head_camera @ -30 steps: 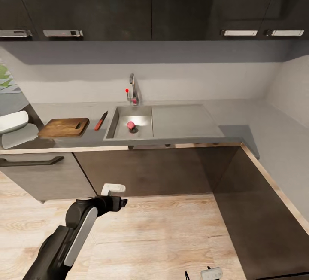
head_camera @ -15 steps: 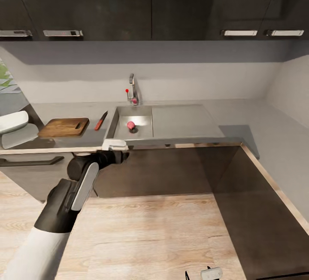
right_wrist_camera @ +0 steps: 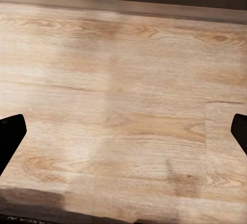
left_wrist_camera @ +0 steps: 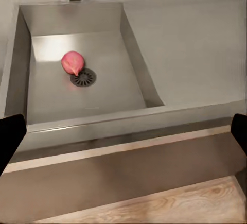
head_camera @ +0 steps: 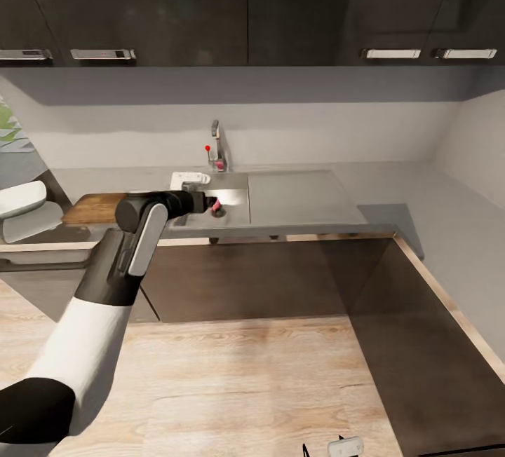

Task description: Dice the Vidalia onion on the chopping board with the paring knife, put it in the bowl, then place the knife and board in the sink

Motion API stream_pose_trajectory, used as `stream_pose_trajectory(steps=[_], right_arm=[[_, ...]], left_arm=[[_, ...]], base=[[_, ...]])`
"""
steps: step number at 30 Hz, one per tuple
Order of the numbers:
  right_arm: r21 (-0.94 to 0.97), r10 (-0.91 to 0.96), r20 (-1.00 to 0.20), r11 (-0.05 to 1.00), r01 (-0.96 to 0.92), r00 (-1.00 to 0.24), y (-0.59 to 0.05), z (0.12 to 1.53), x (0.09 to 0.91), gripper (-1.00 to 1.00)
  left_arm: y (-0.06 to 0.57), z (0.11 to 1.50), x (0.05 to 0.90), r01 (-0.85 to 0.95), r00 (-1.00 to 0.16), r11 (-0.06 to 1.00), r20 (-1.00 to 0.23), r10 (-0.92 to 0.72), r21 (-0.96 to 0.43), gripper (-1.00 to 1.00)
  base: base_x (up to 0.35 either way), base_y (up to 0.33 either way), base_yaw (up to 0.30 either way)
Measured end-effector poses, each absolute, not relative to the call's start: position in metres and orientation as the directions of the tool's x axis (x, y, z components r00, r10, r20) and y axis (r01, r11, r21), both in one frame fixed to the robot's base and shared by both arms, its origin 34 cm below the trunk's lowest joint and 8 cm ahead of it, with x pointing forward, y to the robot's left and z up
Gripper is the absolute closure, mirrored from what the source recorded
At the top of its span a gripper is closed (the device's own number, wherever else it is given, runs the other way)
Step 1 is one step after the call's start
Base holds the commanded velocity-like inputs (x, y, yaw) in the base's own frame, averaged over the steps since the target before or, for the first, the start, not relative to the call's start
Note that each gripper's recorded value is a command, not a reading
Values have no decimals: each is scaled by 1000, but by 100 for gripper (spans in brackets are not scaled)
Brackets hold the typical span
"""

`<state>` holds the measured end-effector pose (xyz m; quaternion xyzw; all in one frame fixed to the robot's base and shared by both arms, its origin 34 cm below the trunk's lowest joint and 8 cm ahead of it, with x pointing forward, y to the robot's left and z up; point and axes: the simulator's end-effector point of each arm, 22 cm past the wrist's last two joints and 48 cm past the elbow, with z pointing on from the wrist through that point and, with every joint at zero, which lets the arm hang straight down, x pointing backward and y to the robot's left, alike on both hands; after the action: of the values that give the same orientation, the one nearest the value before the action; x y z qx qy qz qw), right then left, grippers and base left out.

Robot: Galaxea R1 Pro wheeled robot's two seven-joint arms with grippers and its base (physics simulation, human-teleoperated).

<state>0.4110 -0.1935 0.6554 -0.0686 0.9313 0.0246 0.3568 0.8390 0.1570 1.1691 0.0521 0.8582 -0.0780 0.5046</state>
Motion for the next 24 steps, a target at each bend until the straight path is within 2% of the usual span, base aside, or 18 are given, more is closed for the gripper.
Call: stream_pose_trajectory(steps=[10,13,24], right_arm=[[-2,-110,-668,989,-146,-736,-193,655,411,-100],[-2,-110,-668,989,-146,-736,-193,655,411,-100],[-2,-110,-668,989,-146,-736,-193,655,411,-100]], left_arm=[[149,1083,840,128,-662,988,-749,19,-87,-100],[150,1071,839,123,-682,989,-731,21,-86,-100],[168,1093,844,116,-639,991,-769,22,-67,-100]], base=[[0,0,0],[0,0,0],[0,0,0]])
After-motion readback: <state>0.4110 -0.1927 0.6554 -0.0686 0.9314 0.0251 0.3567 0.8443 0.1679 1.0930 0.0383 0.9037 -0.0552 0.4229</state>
